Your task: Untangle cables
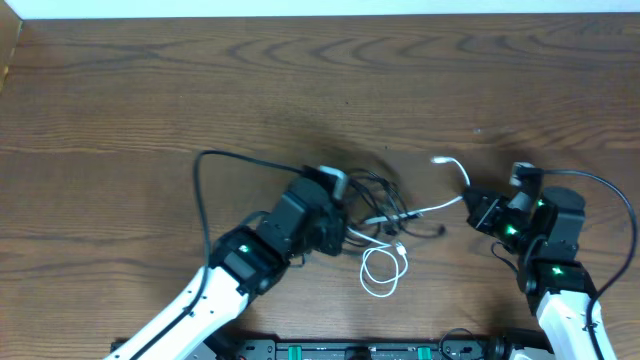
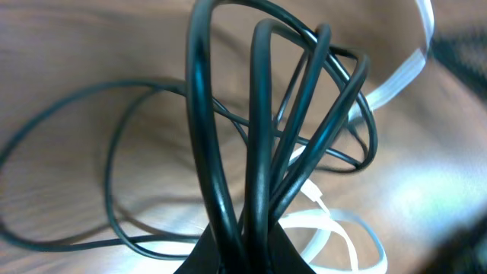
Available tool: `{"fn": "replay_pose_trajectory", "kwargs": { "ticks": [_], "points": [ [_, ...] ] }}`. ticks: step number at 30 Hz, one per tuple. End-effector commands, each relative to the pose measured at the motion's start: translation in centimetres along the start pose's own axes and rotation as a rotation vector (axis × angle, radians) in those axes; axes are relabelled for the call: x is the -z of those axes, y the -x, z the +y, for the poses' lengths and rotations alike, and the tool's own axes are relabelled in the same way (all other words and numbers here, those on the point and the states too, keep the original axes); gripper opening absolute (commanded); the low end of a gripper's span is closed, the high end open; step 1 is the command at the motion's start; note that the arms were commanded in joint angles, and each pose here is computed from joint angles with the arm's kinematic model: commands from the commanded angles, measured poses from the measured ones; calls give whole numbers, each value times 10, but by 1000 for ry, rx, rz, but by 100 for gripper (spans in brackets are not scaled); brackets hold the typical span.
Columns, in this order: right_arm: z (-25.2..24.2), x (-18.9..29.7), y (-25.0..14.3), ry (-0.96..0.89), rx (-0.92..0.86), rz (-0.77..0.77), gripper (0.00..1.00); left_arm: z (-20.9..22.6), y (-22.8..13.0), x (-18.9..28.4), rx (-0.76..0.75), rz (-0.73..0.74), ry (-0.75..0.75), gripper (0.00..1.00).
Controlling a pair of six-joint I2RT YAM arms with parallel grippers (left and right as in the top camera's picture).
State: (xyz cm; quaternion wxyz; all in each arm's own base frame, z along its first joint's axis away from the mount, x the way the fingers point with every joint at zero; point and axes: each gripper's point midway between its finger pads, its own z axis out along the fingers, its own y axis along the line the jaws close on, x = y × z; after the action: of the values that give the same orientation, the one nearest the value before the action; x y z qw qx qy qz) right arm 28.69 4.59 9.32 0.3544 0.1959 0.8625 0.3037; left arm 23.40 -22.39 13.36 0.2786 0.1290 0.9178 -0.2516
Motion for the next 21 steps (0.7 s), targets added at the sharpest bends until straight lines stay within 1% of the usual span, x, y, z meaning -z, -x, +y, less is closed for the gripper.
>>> {"fn": "replay_pose_trajectory", "kwargs": {
  "ticks": [1, 2, 4, 6, 8, 9, 12, 13, 14, 15, 16, 19, 20, 21],
  "points": [
    [-46, 10, 18, -209, -174, -110, 1, 35, 34, 20, 170, -165, 134, 8],
    [-50, 12, 17, -223, -186, -110, 1, 40, 41, 24, 205, -197, 135, 8],
    [-57, 14, 20, -254, -198, -125, 1, 45, 45, 27, 218, -212, 142, 8],
    [-57, 14, 19, -243, -205, -118, 1, 45, 47, 28, 230, -213, 131, 8],
    [-41, 11, 13, -158, -203, -72, 14, 39, 48, 27, 231, -211, 93, 8],
    [-25, 9, 7, -70, -200, -24, 25, 34, 51, 27, 227, -215, 67, 8],
    [19, 12, -14, 175, -183, 123, 30, 28, 60, 28, 228, -245, 34, 8],
    [45, 20, -27, 326, -120, 207, 34, 25, 64, 29, 248, -263, 18, 8],
    [58, 26, -35, 410, -62, 247, 42, 24, 66, 29, 267, -271, 10, 8],
    [72, 34, -44, 507, 31, 281, 51, 23, 67, 28, 285, -274, 3, 8],
    [83, 39, -53, 579, 141, 296, 58, 23, 66, 26, 299, -265, 1, 8],
    [95, 41, -68, 646, 293, 313, 70, 12, 60, 19, 322, -211, -64, 8],
    [98, 41, -72, 663, 333, 319, 71, 8, 58, 17, 340, -195, -87, 8],
    [107, 41, -82, 697, 400, 336, 72, -1, 57, 14, 374, -166, -144, 8]
  ]
}}
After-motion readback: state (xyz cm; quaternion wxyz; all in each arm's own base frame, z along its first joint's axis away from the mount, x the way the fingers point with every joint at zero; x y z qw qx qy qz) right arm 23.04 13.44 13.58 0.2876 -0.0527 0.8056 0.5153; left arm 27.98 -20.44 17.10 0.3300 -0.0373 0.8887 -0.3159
